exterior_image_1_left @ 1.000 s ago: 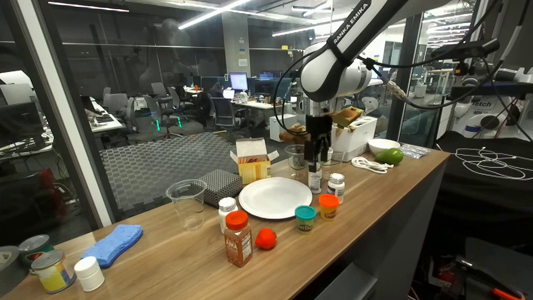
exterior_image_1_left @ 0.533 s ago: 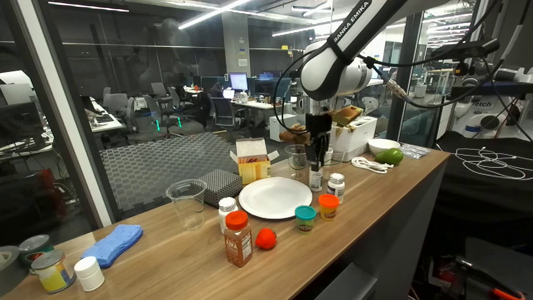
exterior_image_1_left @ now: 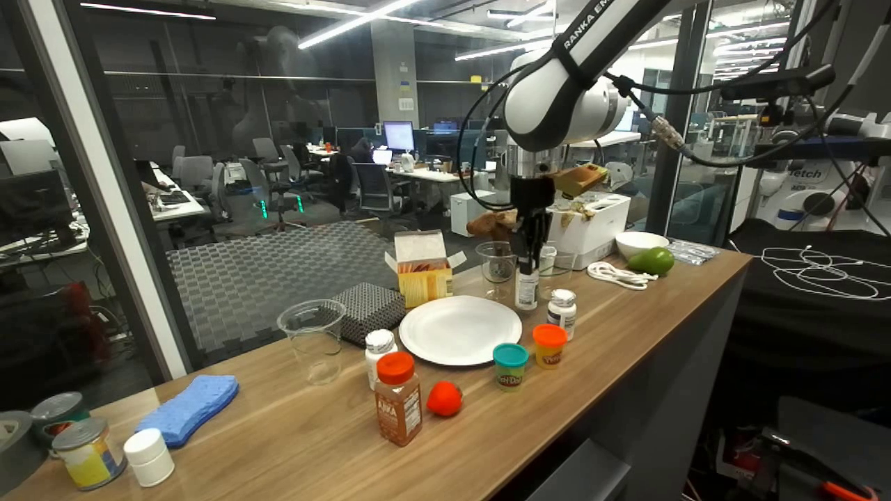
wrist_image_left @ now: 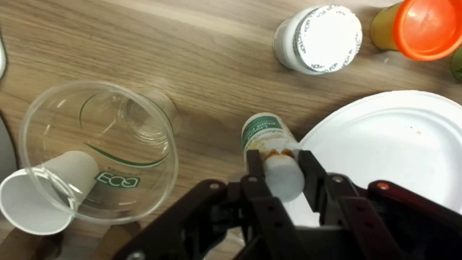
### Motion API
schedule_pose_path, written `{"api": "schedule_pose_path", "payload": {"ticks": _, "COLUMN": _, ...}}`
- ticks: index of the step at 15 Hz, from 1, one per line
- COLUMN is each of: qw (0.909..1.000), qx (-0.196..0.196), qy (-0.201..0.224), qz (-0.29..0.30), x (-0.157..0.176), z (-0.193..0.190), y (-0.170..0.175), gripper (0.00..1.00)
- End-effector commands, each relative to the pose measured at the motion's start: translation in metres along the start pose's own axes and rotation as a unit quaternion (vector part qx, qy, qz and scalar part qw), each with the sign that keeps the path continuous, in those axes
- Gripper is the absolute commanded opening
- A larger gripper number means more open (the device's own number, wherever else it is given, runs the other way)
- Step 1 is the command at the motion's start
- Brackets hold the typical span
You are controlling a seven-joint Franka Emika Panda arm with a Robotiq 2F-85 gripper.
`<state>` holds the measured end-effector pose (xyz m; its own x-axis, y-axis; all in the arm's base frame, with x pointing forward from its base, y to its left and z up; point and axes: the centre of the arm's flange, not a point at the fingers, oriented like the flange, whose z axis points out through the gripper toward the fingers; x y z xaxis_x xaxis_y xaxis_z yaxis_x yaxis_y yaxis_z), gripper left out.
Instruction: Organize all the containers on the white plate
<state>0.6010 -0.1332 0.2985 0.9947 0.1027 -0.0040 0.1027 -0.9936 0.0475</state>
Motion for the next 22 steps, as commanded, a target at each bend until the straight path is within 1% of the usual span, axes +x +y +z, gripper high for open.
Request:
{"api": "schedule_pose_path", "payload": {"ticks": 1, "qw": 0.9999, "qx": -0.013, "qy": 0.009, "qz": 0.001, "x": -0.014, "z": -0.056, "y": -0.029, "gripper": 0.14}}
{"api": "schedule_pose_path", "payload": {"ticks": 3, "qw": 0.9998, "qx": -0.017, "qy": 0.006, "qz": -0.01, "x": -0.013, "z": -0.077, "y": -0.051, "gripper": 0.13}}
{"api": "schedule_pose_path", "payload": {"ticks": 6, "qw": 0.9991, "qx": -0.019, "qy": -0.019, "qz": -0.033, "x": -0.002, "z": -0.082, "y": -0.083, "gripper": 0.12}}
{"api": "schedule_pose_path", "payload": {"ticks": 8, "qw": 0.9981, "qx": -0.011, "qy": -0.038, "qz": -0.046, "x": 0.01, "z": -0.068, "y": -0.099, "gripper": 0.12}}
{"api": "schedule_pose_path", "payload": {"ticks": 10, "qw": 0.9969, "qx": -0.01, "qy": -0.05, "qz": -0.06, "x": 0.023, "z": -0.045, "y": -0.109, "gripper": 0.12}}
{"api": "schedule_pose_path", "payload": {"ticks": 14, "qw": 0.9938, "qx": -0.039, "qy": -0.064, "qz": -0.082, "x": 0.049, "z": 0.0, "y": -0.113, "gripper": 0.12}}
{"api": "schedule_pose_path", "payload": {"ticks": 15, "qw": 0.9931, "qx": -0.045, "qy": -0.062, "qz": -0.089, "x": 0.057, "z": 0.008, "y": -0.112, "gripper": 0.12}}
{"api": "schedule_pose_path", "payload": {"ticks": 17, "qw": 0.9936, "qx": -0.041, "qy": -0.044, "qz": -0.095, "x": 0.072, "z": 0.015, "y": -0.114, "gripper": 0.12}}
{"api": "schedule_pose_path", "payload": {"ticks": 22, "qw": 0.9946, "qx": -0.03, "qy": -0.002, "qz": -0.099, "x": 0.102, "z": -0.004, "y": -0.125, "gripper": 0.12}}
